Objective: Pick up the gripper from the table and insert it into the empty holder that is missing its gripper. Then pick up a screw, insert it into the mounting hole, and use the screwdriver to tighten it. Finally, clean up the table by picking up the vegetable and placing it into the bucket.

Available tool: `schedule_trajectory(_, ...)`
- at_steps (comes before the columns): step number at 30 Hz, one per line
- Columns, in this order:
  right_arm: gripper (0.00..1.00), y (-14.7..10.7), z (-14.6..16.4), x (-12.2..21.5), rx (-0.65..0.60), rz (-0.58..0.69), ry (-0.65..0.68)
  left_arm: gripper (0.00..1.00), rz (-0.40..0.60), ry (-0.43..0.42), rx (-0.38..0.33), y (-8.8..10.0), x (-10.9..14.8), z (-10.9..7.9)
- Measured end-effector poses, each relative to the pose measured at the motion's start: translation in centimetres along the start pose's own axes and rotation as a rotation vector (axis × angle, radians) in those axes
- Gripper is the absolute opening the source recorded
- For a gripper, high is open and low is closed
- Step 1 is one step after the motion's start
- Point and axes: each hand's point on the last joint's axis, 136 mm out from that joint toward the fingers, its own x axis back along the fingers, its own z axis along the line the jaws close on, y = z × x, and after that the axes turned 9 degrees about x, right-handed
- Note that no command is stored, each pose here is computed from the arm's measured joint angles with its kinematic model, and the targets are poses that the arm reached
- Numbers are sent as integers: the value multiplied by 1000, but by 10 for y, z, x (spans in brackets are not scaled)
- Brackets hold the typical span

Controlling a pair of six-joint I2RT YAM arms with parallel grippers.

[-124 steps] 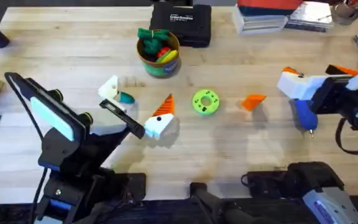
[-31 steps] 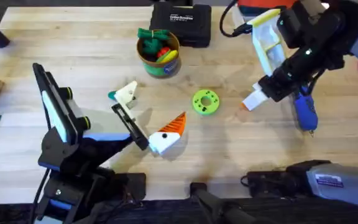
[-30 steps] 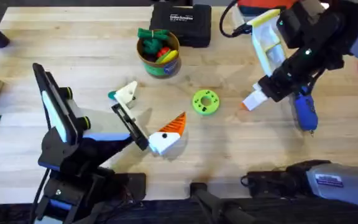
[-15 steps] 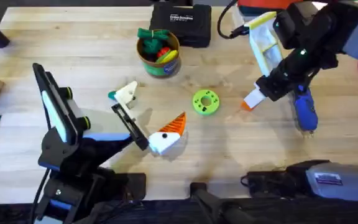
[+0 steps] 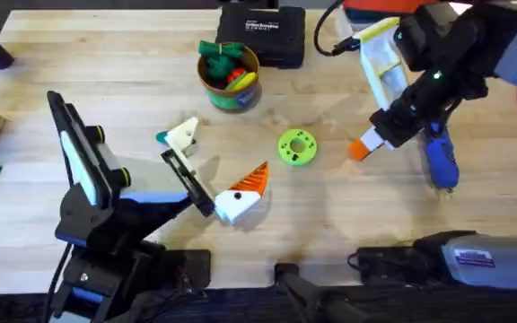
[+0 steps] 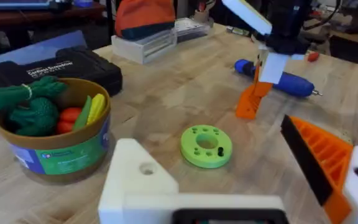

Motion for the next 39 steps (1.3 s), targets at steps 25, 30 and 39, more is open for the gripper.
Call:
schedule_trajectory(25,14,58,45,138,-28,-848,227,985,0,0,1,0,0,0)
schedule_trajectory(30,14,92,75,103,-112,-876,613,985,0,0,0,0,0,0)
schedule_trajectory(39,14,125,144,75,-196,-633,1080,985,0,0,0,0,0,0)
